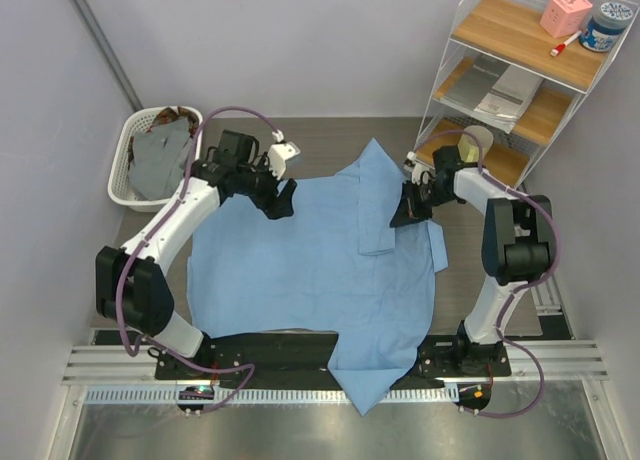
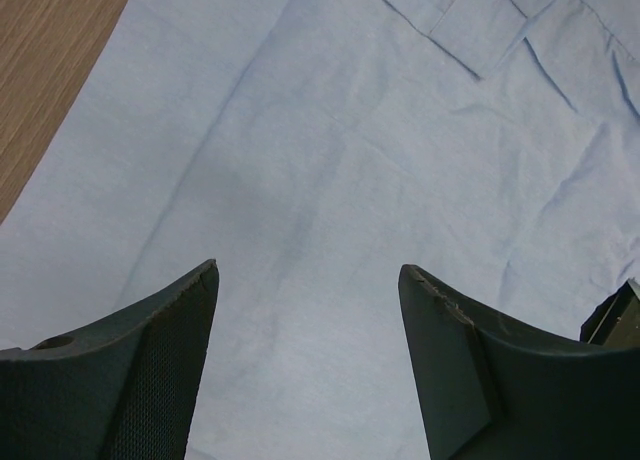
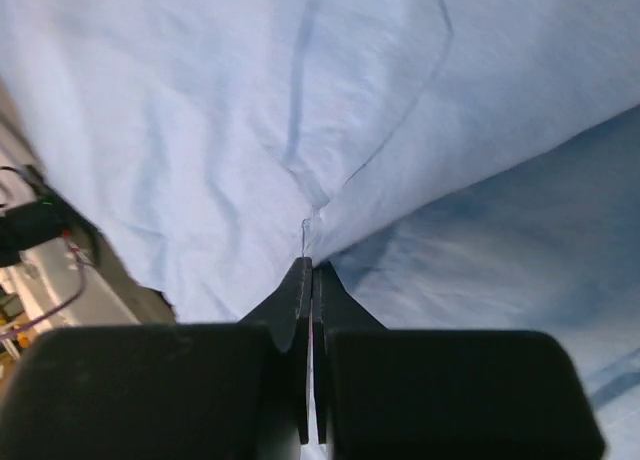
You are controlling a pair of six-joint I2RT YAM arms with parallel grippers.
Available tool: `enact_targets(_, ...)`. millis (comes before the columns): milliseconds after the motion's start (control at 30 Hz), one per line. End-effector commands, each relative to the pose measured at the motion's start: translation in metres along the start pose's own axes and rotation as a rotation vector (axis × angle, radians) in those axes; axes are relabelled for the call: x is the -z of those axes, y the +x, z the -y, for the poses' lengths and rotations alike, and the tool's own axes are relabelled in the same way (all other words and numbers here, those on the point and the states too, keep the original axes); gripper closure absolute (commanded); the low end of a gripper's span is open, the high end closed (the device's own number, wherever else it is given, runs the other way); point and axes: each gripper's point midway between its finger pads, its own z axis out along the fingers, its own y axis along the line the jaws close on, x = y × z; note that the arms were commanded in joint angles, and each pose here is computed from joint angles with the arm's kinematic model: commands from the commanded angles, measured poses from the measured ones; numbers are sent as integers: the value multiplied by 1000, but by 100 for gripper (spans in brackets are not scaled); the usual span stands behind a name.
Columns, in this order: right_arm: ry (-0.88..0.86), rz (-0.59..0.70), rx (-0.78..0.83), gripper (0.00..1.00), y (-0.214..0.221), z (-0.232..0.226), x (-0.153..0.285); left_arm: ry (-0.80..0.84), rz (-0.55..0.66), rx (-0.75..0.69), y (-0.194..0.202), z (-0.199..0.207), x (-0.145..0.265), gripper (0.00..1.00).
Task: Fold and stack the long sleeve shirts
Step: Fold the shirt
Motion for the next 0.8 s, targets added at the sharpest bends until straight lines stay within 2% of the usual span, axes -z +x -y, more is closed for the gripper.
enact_targets(0,-248,280,68,99,-51,-94,59,22,142,-63,-48,16,18,27)
enact_targets(100,-326,398,49,99,-70,-133,71,35,199,-73,-72,33,17,24)
enact_targets(133,-376,479,59,99,-84,-154,86,30,211,-72,-79,41,14,22)
enact_targets(200,-422,489,47,99,-79,-174,81,13,278,-34,-99,48,14,21)
enact_targets(233,-437,559,93,99,-89,-187,90,16,304,-27,-107,57,12,20)
enact_targets(300,-475,568,94,99,-85,-209,85,-2,375,17,-126,61,14,19)
enact_targets(433,-513,634,125,99,-92,-237,87,-8,411,17,-133,82,2,17)
enact_targets(567,-536,673,140,99,-99,-254,93,-106,429,-8,-132,72,-2,17)
enact_targets(767,-562,706,169,99,-100,-276,101,-195,390,-98,-123,56,0,28)
